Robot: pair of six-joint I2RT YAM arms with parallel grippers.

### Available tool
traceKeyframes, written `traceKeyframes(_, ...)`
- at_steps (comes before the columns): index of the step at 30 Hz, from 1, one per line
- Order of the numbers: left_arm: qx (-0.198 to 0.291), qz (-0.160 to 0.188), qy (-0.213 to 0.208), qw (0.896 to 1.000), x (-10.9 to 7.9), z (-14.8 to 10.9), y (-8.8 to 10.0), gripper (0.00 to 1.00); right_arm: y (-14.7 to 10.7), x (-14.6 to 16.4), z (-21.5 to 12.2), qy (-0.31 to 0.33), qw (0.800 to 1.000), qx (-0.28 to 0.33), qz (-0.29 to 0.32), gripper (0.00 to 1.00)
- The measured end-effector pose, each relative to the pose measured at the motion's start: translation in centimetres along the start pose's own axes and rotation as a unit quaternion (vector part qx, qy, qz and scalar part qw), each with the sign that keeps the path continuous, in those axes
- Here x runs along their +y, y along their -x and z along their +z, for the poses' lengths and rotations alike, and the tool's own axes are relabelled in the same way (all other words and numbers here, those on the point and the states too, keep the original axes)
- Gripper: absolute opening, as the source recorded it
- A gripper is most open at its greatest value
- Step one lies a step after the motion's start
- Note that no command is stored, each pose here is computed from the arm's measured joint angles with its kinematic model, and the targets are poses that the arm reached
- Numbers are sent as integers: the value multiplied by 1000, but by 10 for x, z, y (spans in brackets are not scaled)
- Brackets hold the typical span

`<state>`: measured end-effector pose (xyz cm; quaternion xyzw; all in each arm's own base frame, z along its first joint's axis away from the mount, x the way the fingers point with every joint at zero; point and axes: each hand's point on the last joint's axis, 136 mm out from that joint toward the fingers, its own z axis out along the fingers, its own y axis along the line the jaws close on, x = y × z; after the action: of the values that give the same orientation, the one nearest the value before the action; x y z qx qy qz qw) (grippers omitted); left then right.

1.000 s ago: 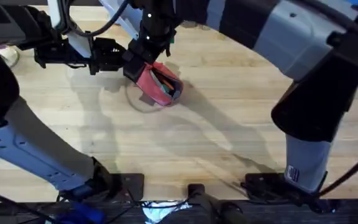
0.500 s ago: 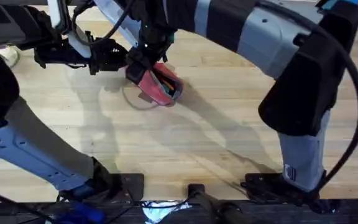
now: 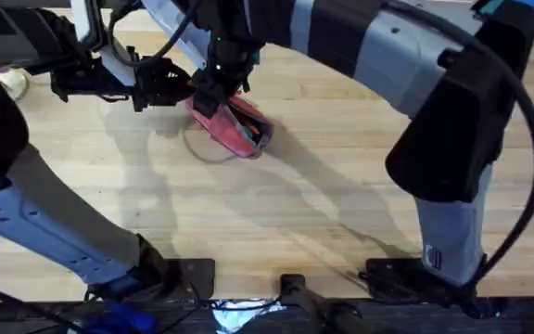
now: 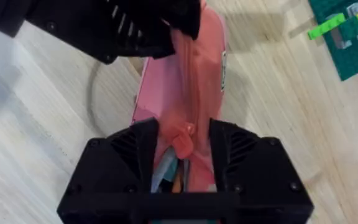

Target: Unzip the bag, pick up the pens from the table one at a time and place them inside, then zip the bag closed.

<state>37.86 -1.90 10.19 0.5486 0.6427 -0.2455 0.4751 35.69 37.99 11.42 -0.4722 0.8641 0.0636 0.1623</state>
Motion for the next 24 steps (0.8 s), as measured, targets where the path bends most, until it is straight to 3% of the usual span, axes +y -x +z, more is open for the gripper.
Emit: traceKeyframes(24,0,0,0,1000,0,0,0,42,0,-5,0,-14,1000,0,0,418)
